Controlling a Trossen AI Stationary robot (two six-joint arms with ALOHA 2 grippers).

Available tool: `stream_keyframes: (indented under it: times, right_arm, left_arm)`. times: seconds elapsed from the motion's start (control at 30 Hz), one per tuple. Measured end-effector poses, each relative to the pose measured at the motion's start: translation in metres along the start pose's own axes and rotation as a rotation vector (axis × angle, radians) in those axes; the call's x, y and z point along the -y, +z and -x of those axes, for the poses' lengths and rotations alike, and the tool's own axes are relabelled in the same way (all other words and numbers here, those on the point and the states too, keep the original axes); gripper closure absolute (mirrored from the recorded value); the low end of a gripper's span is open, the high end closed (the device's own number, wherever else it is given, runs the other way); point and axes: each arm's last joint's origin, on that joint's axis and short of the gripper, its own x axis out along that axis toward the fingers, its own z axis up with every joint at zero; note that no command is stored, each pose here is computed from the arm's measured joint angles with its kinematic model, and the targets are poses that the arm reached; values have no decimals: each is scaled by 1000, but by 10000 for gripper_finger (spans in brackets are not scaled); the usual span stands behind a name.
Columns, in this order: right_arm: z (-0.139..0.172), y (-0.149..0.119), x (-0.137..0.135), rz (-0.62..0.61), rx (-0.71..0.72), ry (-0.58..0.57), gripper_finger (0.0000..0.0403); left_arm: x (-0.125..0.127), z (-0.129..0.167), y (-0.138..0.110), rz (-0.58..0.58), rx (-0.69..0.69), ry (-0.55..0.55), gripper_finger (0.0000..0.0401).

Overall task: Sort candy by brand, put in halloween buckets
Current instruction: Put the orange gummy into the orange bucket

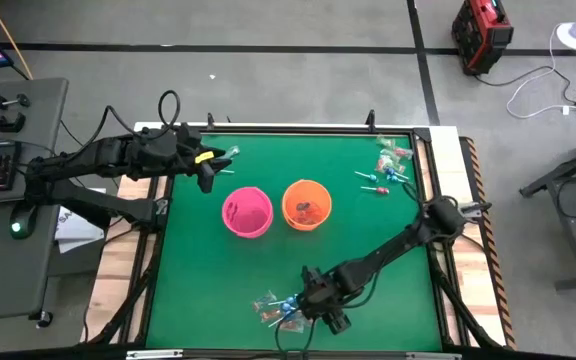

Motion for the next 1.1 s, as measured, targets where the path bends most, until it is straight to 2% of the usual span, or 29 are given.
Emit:
stream_keyframes:
  times: [0.17, 0.27, 0.33, 0.47, 0.53, 0.63, 0.77, 0.83, 0.93, 1.0, 1.1]
  right_arm:
    - [-11, -3, 2, -1, -36, -25, 161]
    - [-13, -6, 3, -5, -68, -68, 186]
    - [-13, -8, 4, -9, -90, -102, 230]
    - [-5, -14, 5, -38, -145, -133, 367]
    - [4, -17, 8, -74, -173, -137, 386]
    - [31, -26, 9, -120, -238, -161, 384]
    - [88, -38, 11, -165, -245, -252, 397]
    - [122, -44, 18, -255, -180, -331, 394]
    - [169, -51, 37, -422, -2, -439, 400]
    - [190, -53, 54, -517, 119, -483, 399]
    - [205, -54, 84, -620, 234, -538, 394]
  left_arm:
    - [-1, 0, -2, -15, -16, 8, 233]
    - [-1, 0, -2, -37, -15, 8, 233]
    - [-1, 1, -1, -62, -13, 6, 233]
    - [-3, 5, 0, -84, 13, 22, 233]
    - [-5, 9, 1, -97, 37, 42, 233]
    - [-12, 19, 3, -97, 81, 70, 233]
    - [-23, 35, 7, -69, 148, 114, 233]
    - [-28, 41, 8, -52, 172, 126, 233]
    - [-33, 48, 7, -43, 180, 137, 233]
    - [-35, 50, 6, -42, 175, 144, 233]
    - [-36, 50, 4, -47, 158, 148, 233]
